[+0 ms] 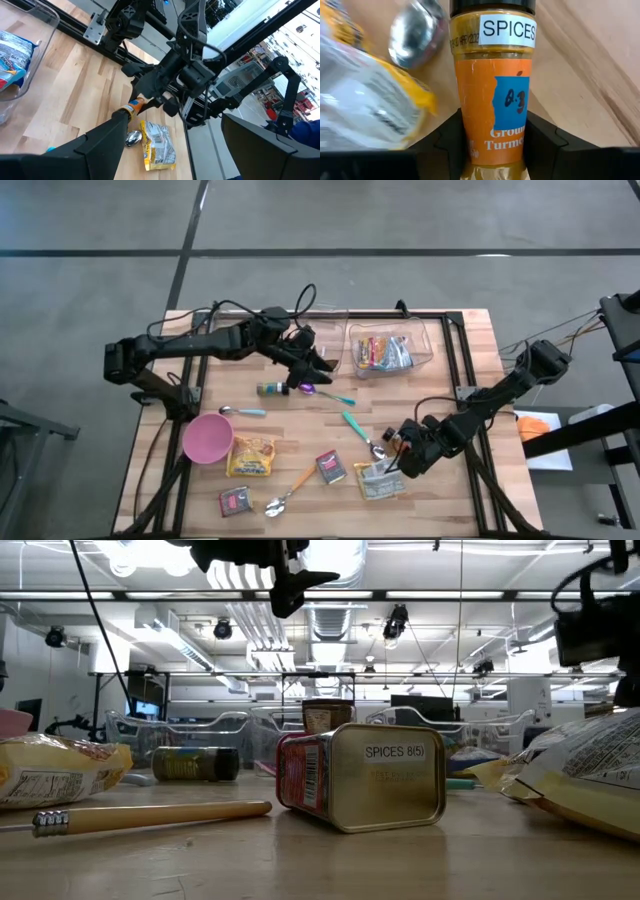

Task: Pick & Place Food Item
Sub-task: Put the orange seasoning bottle into the middle transparent bin

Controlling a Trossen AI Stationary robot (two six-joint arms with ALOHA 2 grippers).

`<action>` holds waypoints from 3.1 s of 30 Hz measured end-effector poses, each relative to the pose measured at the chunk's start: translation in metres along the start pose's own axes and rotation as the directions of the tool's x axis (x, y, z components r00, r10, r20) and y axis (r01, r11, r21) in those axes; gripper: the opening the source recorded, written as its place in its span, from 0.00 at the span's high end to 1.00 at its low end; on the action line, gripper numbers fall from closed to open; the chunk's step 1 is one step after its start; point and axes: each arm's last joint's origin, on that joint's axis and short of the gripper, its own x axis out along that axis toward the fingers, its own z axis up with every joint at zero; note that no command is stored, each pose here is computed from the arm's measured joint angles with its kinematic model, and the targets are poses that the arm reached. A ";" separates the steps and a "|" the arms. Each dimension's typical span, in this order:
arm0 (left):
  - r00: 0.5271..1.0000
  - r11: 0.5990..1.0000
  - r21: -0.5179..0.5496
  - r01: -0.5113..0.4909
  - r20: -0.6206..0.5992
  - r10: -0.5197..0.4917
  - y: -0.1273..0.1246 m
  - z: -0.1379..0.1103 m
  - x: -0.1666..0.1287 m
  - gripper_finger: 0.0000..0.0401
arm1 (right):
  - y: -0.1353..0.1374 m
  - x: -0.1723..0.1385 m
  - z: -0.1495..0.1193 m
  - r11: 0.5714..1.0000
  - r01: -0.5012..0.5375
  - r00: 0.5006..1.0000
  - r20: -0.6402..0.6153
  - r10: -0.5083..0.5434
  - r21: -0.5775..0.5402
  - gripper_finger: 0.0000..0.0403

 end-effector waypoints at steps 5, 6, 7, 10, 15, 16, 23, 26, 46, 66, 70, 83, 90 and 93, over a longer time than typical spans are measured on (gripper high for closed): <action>1.000 1.000 0.001 0.019 -0.012 -0.019 -0.001 0.000 -0.001 0.18 | 0.000 -0.008 0.003 0.999 -0.035 0.998 0.049 0.035 0.013 0.63; 0.999 1.000 0.001 0.029 -0.021 -0.029 -0.001 -0.001 -0.001 0.18 | 0.000 -0.011 0.004 0.999 -0.048 0.997 0.059 0.047 0.013 0.63; 0.999 0.999 0.005 0.043 -0.030 -0.042 -0.001 -0.001 -0.001 0.18 | 0.001 -0.013 0.004 0.998 -0.063 0.996 0.071 0.062 0.004 0.63; 0.997 0.995 0.073 0.061 -0.043 -0.058 -0.004 -0.003 0.001 0.18 | 0.004 -0.023 0.009 0.991 -0.127 0.986 0.103 0.130 -0.031 0.63; 0.996 0.979 0.188 0.074 -0.053 -0.065 -0.006 -0.004 0.002 0.18 | 0.009 -0.044 0.023 0.977 -0.203 0.963 0.165 0.211 -0.064 0.63; 0.997 0.976 0.203 0.074 -0.052 -0.065 -0.006 -0.004 0.002 0.18 | 0.009 -0.049 0.027 0.975 -0.212 0.958 0.183 0.221 -0.064 0.63; 0.998 0.961 0.270 0.064 -0.043 -0.055 -0.007 -0.004 0.003 0.18 | 0.009 -0.076 0.067 0.972 -0.216 0.911 0.338 0.235 -0.092 0.63; 0.998 0.960 0.272 0.061 -0.040 -0.053 -0.007 -0.004 0.003 0.18 | 0.010 -0.087 0.085 0.971 -0.212 0.893 0.380 0.240 -0.114 0.63; 0.998 0.938 0.347 -0.019 -0.045 0.037 -0.002 -0.008 0.003 0.18 | 0.010 -0.118 0.148 0.909 -0.324 0.823 0.395 0.408 -0.263 0.63; 0.984 0.959 0.244 0.142 -0.136 -0.111 -0.008 -0.012 0.004 0.18 | 0.039 -0.105 0.201 0.872 -0.302 0.836 0.332 0.436 -0.386 0.63; 0.981 0.957 0.240 0.163 -0.146 -0.130 -0.009 -0.013 0.005 0.18 | 0.039 -0.107 0.201 0.870 -0.304 0.833 0.335 0.441 -0.388 0.63; 0.993 0.960 0.268 0.085 -0.103 -0.059 -0.009 -0.012 0.006 0.18 | 0.039 -0.112 0.202 0.869 -0.319 0.814 0.361 0.456 -0.378 0.63; 0.994 0.959 0.273 0.078 -0.094 -0.054 -0.009 -0.011 0.006 0.18 | 0.040 -0.114 0.204 0.856 -0.342 0.794 0.368 0.484 -0.388 0.63; 0.995 0.956 0.281 0.082 -0.084 -0.060 -0.010 -0.010 0.006 0.19 | 0.041 -0.115 0.204 0.852 -0.349 0.788 0.369 0.493 -0.390 0.63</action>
